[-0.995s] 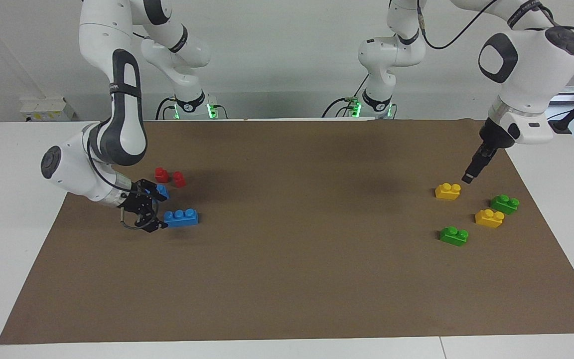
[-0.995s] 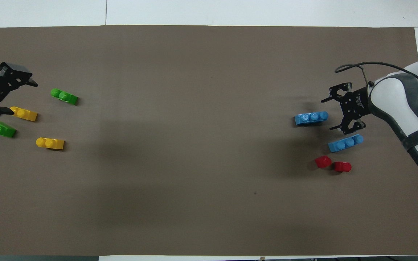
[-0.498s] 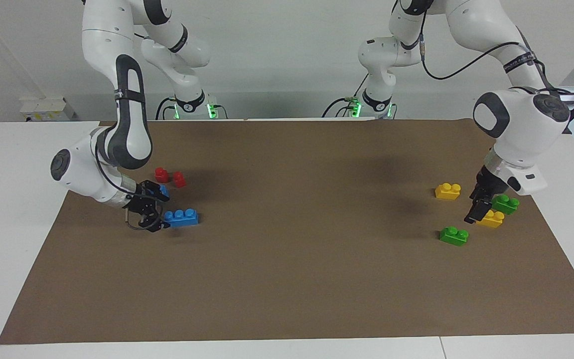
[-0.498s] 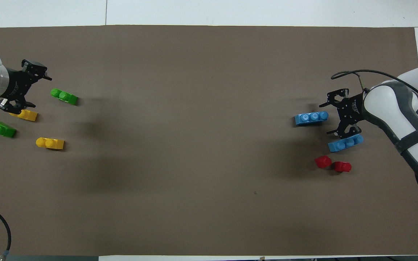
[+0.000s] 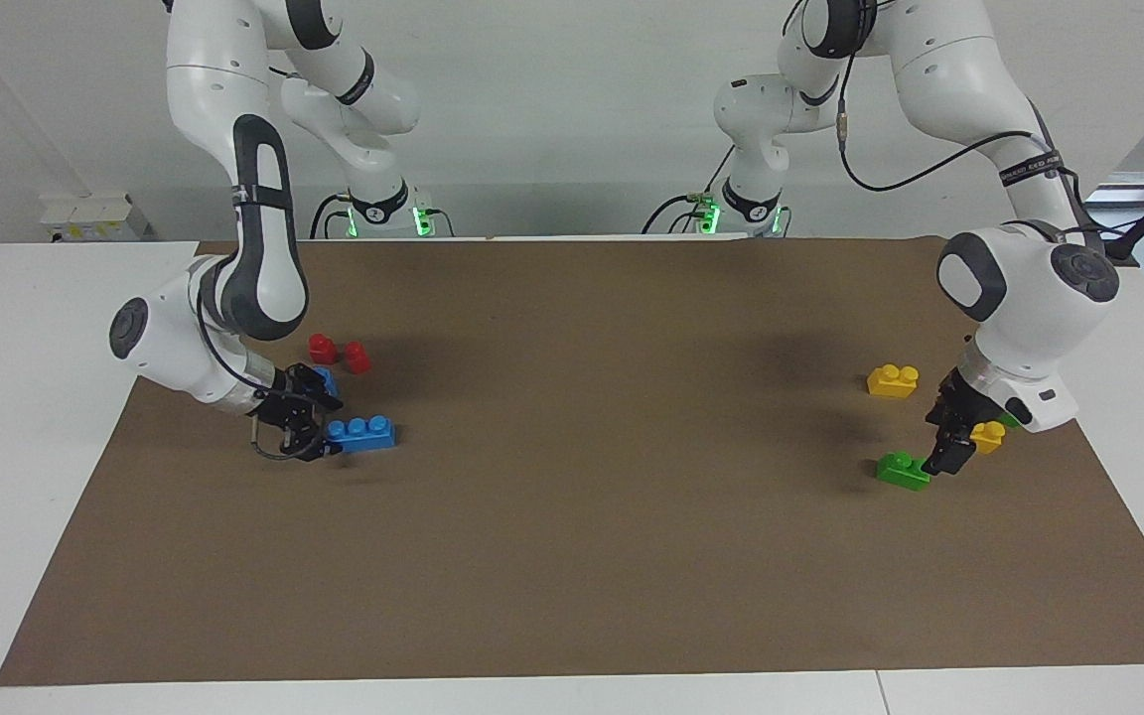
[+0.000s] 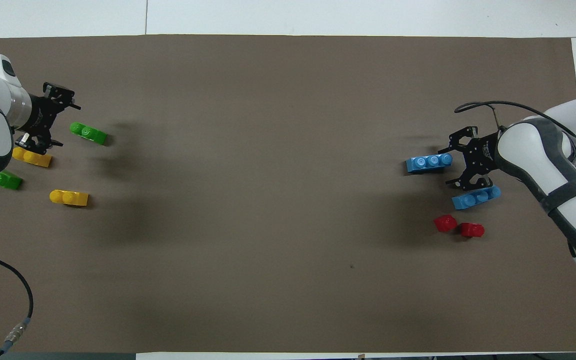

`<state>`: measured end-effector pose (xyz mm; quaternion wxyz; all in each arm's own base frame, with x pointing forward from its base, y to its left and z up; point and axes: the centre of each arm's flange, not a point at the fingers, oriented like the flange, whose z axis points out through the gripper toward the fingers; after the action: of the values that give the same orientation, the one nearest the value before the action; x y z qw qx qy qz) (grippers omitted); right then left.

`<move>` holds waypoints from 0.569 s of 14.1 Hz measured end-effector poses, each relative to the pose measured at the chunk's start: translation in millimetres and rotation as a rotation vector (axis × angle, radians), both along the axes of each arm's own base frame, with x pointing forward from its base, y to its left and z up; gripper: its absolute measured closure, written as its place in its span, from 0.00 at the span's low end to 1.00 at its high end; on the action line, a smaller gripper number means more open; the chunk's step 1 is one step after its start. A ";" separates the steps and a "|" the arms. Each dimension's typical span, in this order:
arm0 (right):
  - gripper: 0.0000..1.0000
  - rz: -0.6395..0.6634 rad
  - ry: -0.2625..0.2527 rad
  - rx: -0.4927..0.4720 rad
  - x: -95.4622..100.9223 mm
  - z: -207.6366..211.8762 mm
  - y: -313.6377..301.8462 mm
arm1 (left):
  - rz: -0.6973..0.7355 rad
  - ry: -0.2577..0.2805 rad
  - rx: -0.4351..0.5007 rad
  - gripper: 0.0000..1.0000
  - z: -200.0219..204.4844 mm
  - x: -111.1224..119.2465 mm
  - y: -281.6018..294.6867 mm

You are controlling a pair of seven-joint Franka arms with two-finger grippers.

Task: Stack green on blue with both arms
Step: 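Close the right gripper on the blue brick while the left gripper grasps the green brick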

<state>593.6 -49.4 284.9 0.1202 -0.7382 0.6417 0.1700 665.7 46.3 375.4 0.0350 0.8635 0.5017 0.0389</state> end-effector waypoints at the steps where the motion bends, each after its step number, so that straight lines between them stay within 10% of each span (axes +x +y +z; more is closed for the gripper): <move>1: 0.24 0.000 0.000 0.000 0.0 0.0 0.0 | 0.011 -0.005 0.000 0.00 -4.5 2.5 0.8; 4: 0.61 0.000 -0.001 0.000 0.2 0.3 0.0 | 0.024 -0.020 0.003 0.00 -15.6 7.0 3.5; 8: 0.65 0.016 -0.030 -0.001 6.6 9.9 -0.3 | 0.043 -0.005 0.003 0.00 -37.7 8.1 6.8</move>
<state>600.2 -49.8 294.9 0.1280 -0.7458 0.6340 0.1597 673.9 53.1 337.7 0.0343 0.8524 0.5200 0.0426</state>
